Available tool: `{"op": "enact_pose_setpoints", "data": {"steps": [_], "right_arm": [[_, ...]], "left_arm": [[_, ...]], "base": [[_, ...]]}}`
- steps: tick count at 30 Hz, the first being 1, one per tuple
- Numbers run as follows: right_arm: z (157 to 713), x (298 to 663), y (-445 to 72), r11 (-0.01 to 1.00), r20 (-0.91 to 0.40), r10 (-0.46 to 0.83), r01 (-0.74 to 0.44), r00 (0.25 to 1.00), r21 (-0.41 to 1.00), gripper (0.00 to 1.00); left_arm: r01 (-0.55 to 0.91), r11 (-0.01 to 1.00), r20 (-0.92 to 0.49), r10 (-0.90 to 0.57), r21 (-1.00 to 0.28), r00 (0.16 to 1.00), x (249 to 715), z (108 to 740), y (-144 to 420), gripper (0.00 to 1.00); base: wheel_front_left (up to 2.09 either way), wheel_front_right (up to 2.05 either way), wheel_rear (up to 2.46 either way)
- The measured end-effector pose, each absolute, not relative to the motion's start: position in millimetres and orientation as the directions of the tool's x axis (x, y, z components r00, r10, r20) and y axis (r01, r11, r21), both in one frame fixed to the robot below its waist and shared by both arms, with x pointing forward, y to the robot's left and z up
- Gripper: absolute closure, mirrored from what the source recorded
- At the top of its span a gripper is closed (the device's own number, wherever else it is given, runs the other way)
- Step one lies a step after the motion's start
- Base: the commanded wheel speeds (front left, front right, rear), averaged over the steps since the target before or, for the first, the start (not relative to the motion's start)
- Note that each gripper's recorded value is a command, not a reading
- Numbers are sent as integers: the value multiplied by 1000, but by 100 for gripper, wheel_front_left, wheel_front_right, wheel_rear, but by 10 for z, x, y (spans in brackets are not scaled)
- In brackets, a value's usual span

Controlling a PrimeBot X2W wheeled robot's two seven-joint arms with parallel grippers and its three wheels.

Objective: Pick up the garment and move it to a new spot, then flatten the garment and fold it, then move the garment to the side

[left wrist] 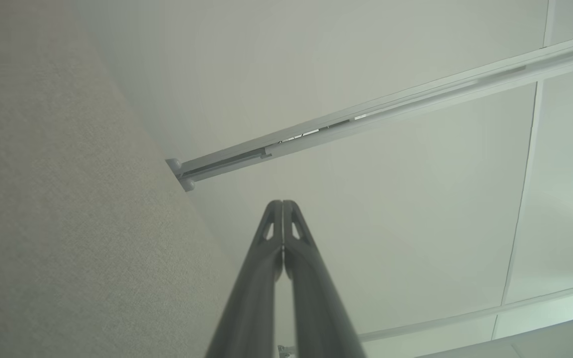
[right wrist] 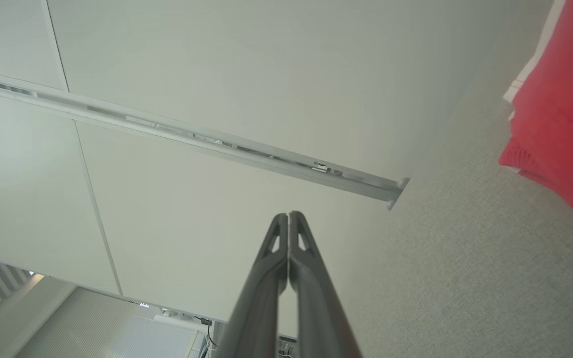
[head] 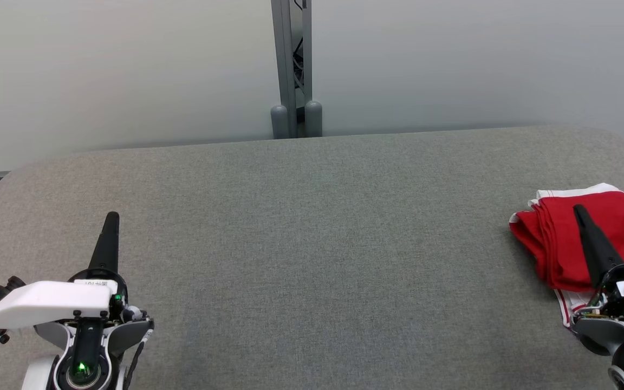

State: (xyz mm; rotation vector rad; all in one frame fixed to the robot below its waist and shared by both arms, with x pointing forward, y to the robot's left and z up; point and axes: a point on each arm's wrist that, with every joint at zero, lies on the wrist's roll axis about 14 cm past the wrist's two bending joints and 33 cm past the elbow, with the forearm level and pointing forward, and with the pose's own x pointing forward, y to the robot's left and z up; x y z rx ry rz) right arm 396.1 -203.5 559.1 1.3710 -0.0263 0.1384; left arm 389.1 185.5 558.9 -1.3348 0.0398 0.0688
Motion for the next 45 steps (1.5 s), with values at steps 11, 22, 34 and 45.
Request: {"op": "enact_pose_setpoints", "data": {"steps": [11,22,34,45], "right_arm": [[5570,4010,-2114,118,71,61,-78,996,990,100],[5551,4054,-2182,49,42,45,-44,998,998,100],[5535,4093,-2252,-8,15,26,-15,1000,1000,100],[5536,4094,-2253,-9,16,25,-15,1000,1000,100]], "left_arm": [[-52,144,-50,20,-988,999,3909,5649,1867,100],[-31,65,-30,14,-997,999,3925,5712,1882,100],[-12,-6,-12,8,-1000,1000,3933,5759,1893,100],[-10,-6,-10,8,-1000,1000,3935,5766,1892,100]], "base": [[0,0,0],[0,0,0],[0,0,0],[0,0,0]]}}
